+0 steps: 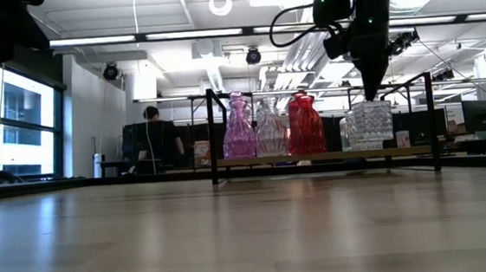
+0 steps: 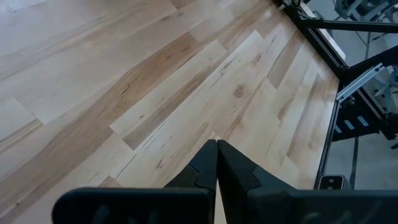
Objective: Sort vases onto shelf
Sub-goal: Align the transparent vase with the other transparent vase on the shelf
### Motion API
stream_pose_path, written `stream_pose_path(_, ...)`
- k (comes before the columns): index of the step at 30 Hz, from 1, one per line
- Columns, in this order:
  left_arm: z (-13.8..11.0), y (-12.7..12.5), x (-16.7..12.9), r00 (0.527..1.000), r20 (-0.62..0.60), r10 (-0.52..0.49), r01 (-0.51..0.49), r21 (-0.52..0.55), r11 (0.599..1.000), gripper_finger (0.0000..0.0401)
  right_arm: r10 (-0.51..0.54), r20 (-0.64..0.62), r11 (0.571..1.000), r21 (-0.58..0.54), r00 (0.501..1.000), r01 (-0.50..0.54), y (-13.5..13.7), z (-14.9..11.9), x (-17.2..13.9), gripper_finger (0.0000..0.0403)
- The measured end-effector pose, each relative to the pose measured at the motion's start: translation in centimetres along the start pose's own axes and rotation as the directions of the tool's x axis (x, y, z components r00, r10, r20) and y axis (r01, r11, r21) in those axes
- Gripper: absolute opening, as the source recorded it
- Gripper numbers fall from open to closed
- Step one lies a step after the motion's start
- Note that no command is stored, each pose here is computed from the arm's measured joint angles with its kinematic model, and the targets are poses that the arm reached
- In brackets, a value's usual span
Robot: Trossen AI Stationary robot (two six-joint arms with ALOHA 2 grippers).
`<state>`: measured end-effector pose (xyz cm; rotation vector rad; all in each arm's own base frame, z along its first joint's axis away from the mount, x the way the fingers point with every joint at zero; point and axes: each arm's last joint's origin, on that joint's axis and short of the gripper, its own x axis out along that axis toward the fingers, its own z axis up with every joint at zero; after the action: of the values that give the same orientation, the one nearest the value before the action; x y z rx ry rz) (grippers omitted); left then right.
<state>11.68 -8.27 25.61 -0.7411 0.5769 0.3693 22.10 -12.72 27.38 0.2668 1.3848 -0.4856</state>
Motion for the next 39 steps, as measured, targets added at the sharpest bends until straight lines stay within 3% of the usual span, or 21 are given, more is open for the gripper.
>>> stream_pose_path(9,0.04,-0.17,0.0,1.0,0.003,-0.015,0.015,-0.011,1.0,0.0,0.0,0.005,1.0,-0.008,1.0,0.0,0.01,0.06,0.0,0.0046)
stream_pose_path(39,0.06,-0.24,0.0,1.0,0.007,-0.02,0.02,-0.016,1.0,0.0,-0.054,-0.005,0.998,-0.017,0.999,0.054,-0.15,-0.04,-0.01,0.0048)
